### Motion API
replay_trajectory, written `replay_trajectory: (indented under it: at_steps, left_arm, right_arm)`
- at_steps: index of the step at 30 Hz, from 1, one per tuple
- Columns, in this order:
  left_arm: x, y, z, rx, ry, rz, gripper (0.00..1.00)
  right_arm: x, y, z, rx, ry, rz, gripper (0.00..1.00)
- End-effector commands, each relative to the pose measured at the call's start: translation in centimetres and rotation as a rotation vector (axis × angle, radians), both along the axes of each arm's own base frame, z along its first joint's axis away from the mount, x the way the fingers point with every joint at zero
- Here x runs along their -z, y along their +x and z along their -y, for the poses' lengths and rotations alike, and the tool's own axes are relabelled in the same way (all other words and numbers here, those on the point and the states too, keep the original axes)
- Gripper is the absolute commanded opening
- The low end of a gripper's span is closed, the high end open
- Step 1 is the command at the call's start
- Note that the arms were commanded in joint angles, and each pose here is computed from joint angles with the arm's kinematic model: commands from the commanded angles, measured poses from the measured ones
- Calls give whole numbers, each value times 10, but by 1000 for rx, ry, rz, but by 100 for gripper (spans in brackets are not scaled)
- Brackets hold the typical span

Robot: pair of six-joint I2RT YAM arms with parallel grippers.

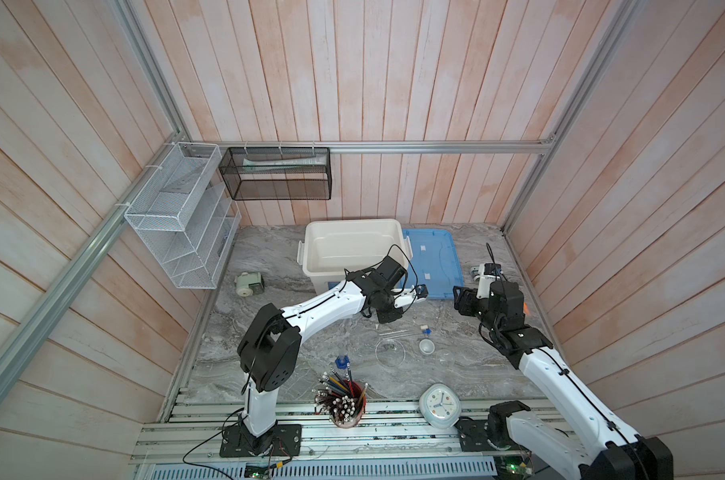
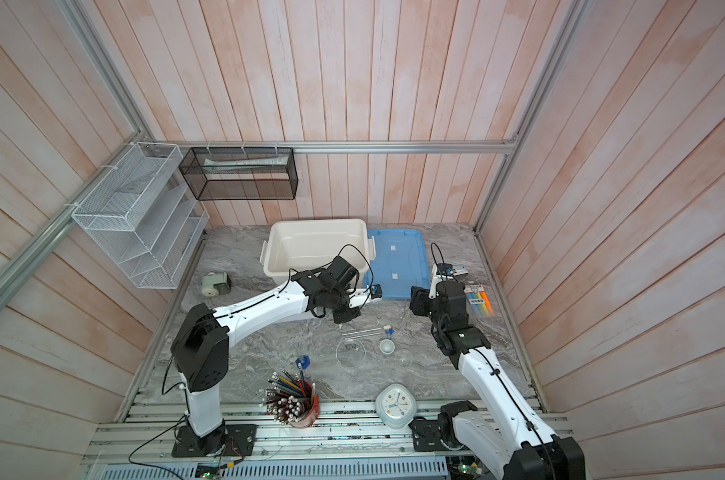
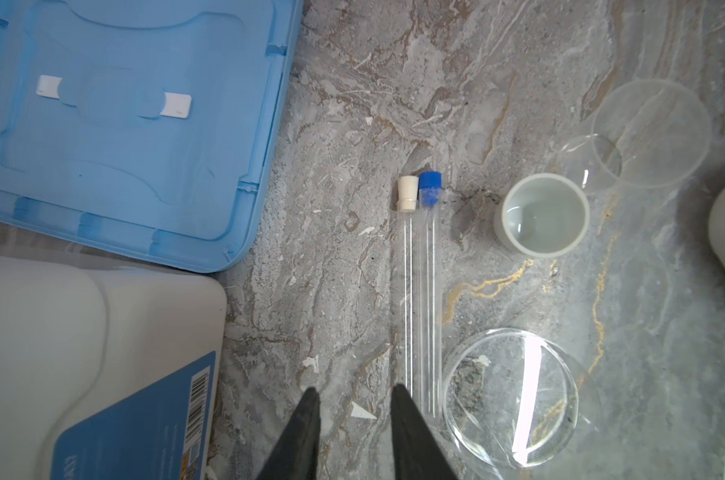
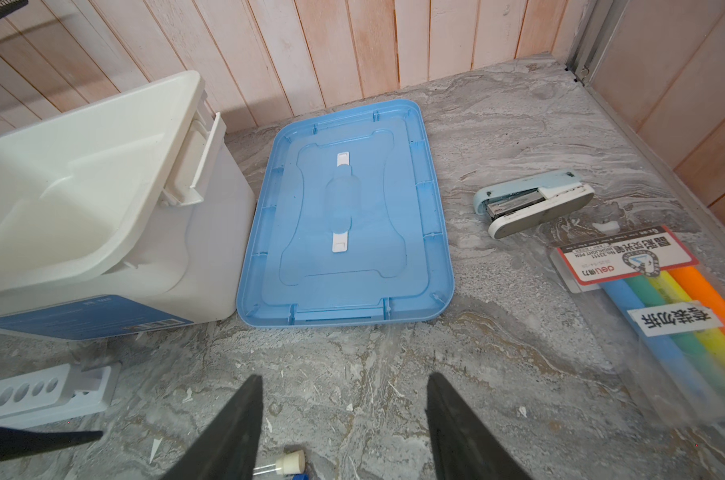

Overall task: Organize the chemistry lab equipment
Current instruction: 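Reach the left gripper over the white-stoppered test tube while the right arm rises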

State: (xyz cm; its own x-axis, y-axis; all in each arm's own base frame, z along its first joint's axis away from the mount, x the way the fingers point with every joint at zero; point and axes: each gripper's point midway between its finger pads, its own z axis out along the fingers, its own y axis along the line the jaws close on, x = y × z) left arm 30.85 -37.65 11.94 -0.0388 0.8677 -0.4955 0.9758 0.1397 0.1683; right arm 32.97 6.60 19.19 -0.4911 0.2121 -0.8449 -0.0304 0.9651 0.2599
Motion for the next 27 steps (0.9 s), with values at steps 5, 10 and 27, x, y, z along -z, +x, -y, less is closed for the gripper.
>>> replay_trajectory:
  at_steps: [5, 10, 27]
  left_arm:
    - [21, -11, 11, 51, 52, -18, 32]
    - [40, -15, 13, 59, 84, -39, 32]
    - [74, -10, 13, 34, 122, -59, 30]
  right_arm:
    - [4, -4, 2, -4, 33, 0, 63]
    - [5, -4, -2, -16, 56, 2, 63]
    - [11, -6, -7, -40, 88, -1, 62]
